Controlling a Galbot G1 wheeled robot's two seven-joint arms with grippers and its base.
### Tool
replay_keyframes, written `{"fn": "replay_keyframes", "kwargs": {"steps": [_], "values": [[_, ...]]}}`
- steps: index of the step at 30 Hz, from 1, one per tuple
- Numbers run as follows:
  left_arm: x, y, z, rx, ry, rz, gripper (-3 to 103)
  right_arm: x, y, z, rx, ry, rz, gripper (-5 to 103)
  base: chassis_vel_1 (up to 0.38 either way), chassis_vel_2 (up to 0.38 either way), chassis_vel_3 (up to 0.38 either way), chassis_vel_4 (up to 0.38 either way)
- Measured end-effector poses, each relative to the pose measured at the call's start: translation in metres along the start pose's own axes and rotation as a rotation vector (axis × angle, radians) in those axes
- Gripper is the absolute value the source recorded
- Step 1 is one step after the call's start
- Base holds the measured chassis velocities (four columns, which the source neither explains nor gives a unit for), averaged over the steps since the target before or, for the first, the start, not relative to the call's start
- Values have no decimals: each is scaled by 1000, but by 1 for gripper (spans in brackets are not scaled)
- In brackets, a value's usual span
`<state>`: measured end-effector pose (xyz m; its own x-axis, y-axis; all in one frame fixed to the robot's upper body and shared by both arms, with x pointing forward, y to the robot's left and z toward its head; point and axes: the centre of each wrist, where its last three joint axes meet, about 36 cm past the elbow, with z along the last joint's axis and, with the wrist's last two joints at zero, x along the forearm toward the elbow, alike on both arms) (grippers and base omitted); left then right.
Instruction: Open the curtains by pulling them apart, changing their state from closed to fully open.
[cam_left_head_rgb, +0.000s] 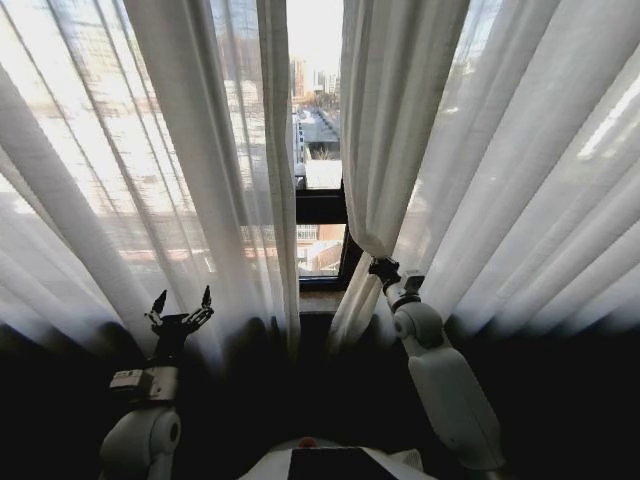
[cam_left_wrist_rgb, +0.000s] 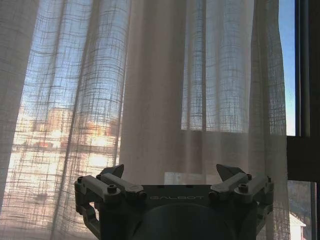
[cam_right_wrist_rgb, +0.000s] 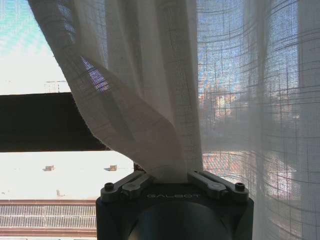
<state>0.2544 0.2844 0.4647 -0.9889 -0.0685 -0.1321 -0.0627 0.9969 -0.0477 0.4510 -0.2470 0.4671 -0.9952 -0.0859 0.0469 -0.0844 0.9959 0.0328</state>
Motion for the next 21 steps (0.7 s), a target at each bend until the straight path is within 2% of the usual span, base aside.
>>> {"fn": "replay_keyframes", "kwargs": {"steps": [21], "values": [[5,-3,-3,-6,3,18,100,4,-27,-1,-7,-10,51,0,-197,-200,200,194]]}}
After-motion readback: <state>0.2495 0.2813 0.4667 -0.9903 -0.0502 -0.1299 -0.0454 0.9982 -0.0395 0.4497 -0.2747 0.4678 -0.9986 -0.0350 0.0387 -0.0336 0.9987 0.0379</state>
